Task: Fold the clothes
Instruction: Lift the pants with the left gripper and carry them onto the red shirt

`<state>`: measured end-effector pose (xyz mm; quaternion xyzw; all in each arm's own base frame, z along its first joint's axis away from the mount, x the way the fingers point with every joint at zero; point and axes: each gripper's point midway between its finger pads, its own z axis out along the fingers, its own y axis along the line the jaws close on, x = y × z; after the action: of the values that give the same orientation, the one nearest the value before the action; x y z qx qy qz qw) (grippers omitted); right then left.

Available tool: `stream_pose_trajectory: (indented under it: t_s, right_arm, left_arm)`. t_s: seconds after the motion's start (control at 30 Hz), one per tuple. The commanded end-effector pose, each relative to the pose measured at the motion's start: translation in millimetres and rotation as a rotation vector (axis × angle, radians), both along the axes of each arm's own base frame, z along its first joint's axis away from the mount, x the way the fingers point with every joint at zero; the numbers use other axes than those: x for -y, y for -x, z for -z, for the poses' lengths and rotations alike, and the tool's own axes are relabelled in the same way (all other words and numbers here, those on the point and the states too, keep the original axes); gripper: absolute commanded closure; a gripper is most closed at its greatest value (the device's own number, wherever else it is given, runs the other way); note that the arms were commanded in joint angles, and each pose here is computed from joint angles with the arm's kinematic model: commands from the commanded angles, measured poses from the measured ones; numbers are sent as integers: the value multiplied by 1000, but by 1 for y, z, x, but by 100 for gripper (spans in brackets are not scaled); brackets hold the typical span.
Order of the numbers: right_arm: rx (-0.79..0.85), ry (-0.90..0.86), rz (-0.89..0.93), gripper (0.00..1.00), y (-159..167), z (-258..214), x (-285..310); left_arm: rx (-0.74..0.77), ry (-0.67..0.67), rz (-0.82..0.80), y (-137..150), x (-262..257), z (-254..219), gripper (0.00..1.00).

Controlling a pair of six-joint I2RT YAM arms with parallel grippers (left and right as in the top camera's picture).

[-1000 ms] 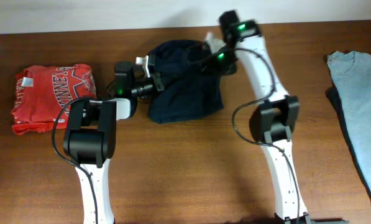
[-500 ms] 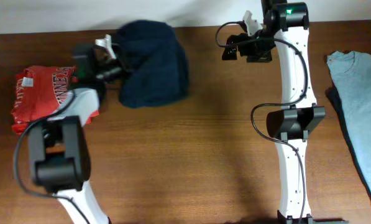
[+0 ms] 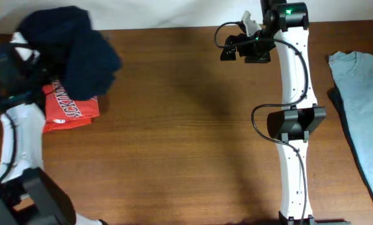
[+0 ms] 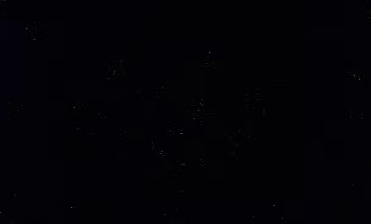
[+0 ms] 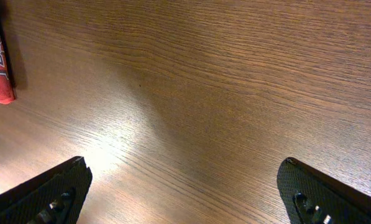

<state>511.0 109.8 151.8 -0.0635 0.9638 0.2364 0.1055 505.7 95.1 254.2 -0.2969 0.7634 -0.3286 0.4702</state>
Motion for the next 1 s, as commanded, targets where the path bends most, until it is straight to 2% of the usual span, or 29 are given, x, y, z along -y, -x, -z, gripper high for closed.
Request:
stream_pose_trajectory:
  t_s: [0.0,0.33,0.47,0.63,0.73,0.8,0.9,0.97]
  right_arm:
    - [9,-33,-18,1,3,-9,-8]
    - [10,-43,-29,1,4,-9,-13]
    - [10,-44,-29,1,4,-10,-13]
    - [9,-47,-30,1,4,-10,-14]
    - [9,-46,-34,1,5,-10,-16]
    - [10,-46,-35,1,5,-10,-16]
    - [13,-47,-35,1,4,-10,-17]
    - [13,-47,-36,1,4,-10,-17]
  left_arm:
    - [31,-73,-123,3,-35,-18,99]
    - [-54,-130,-370,12,-81,-1,100]
    - [-138,-96,-467,27,-102,16,99]
    - [-224,-73,-505,46,-118,38,99]
    - [-346,-43,-523,69,-123,63,99]
    - [-438,-14,-542,88,-127,80,90]
    - [-505,9,-554,103,-129,91,50]
    - [-546,22,-557,111,-128,98,35]
